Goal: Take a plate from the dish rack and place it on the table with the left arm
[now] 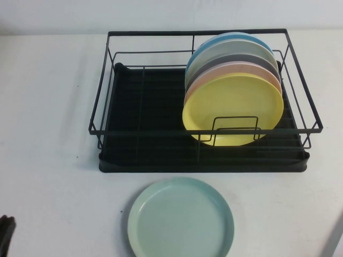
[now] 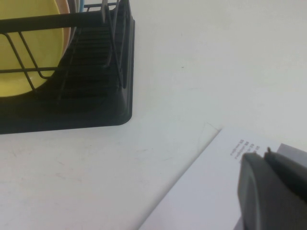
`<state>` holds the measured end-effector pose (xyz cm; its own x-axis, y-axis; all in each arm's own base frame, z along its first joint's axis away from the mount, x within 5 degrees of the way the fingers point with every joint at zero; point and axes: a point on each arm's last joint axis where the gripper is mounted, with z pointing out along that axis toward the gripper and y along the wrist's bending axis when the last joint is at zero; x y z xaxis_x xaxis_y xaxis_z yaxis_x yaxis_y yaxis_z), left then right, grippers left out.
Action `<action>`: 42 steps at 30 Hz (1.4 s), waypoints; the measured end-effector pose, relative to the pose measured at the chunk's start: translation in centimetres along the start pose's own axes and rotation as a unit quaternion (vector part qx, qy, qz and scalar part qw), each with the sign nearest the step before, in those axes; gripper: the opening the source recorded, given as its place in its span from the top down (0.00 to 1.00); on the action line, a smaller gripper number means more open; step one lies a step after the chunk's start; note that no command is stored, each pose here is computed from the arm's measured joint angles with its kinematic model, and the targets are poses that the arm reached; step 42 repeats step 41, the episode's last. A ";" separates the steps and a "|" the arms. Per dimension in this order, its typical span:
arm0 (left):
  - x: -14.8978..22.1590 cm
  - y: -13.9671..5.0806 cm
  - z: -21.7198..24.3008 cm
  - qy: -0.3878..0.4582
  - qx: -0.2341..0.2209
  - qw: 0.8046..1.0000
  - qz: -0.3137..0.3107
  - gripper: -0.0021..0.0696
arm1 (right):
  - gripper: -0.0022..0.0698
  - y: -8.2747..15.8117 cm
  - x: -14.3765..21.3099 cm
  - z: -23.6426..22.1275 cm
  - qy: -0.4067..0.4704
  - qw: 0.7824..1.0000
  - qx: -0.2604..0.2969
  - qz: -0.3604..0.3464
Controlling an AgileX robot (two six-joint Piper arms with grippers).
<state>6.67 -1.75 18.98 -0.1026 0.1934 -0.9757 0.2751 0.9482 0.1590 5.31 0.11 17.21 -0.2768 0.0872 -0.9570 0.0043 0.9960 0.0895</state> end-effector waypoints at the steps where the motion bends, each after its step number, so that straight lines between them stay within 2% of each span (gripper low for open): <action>1: 0.1 0.2 -0.2 0.002 -0.013 1.000 -0.002 0.97 | 1.00 0.0 0.0 0.0 0.000 1.000 0.000 0.000; 4: 0.8 0.4 -0.9 0.021 -0.041 0.999 -0.013 0.97 | 1.00 0.0 0.0 0.0 0.000 1.000 0.000 0.000; 7: 1.7 0.4 -1.3 0.060 -0.046 0.997 -0.021 0.97 | 1.00 0.0 0.0 0.0 0.000 1.000 0.000 0.000; 36: 1.9 0.2 -1.3 0.068 -0.042 0.996 -0.038 0.97 | 1.00 0.0 0.0 0.0 0.000 1.000 0.000 0.000; 42: 1.8 0.0 -1.3 0.065 -0.016 0.997 -0.033 0.97 | 1.00 0.0 0.0 0.0 0.000 1.000 0.000 0.000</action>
